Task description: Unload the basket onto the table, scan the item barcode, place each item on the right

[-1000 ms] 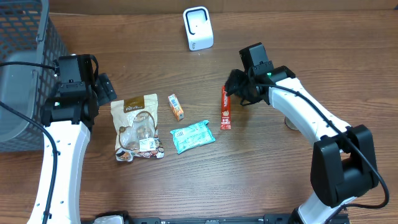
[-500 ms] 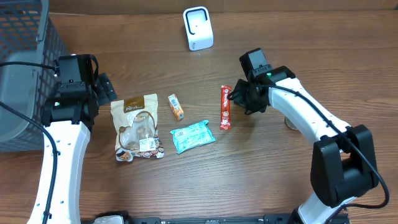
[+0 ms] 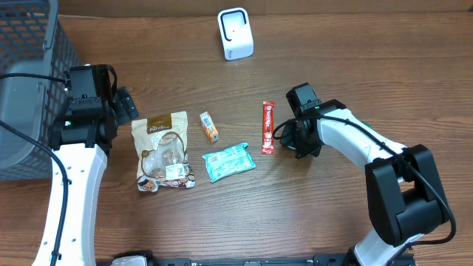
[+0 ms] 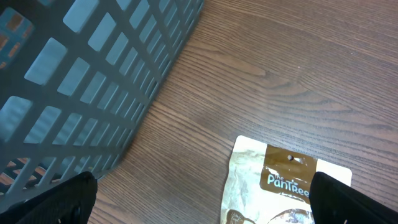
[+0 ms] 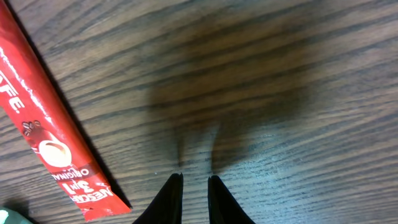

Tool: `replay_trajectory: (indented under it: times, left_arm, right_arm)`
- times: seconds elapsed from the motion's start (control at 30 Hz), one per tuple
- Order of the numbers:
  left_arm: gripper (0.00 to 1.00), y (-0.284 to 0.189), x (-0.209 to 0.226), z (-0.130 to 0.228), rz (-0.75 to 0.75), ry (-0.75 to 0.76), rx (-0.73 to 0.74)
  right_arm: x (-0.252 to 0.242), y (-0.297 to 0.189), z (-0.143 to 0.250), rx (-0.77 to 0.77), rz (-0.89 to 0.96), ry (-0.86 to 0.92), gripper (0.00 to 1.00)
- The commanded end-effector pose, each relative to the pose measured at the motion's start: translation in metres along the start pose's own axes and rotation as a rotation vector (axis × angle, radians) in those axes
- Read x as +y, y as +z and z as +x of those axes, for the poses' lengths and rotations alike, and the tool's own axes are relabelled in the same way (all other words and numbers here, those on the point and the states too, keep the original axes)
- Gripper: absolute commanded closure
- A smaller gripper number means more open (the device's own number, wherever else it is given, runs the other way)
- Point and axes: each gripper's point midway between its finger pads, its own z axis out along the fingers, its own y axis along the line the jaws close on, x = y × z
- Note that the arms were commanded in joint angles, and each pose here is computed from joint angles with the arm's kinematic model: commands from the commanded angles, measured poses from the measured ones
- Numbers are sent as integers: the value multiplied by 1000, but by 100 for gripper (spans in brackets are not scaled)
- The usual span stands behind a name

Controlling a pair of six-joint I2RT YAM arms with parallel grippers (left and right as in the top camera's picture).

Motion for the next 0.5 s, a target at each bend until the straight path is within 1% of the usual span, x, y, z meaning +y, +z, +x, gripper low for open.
replay_trajectory:
  times: [0.0, 0.17, 0.27, 0.47]
  left_arm:
    - [0, -2, 2, -5, -13, -3, -15]
    - [0, -2, 2, -5, -13, -3, -15]
    - [0, -2, 2, -5, -13, -3, -15]
    - [0, -2, 2, -5, -12, -2, -15]
  right_arm:
    - [1, -2, -3, -14, -6, 22, 84]
    - [2, -2, -2, -8, -11, 25, 84]
    - [5, -2, -2, -6, -25, 24, 80]
    - [21, -3, -4, 0, -102, 17, 80]
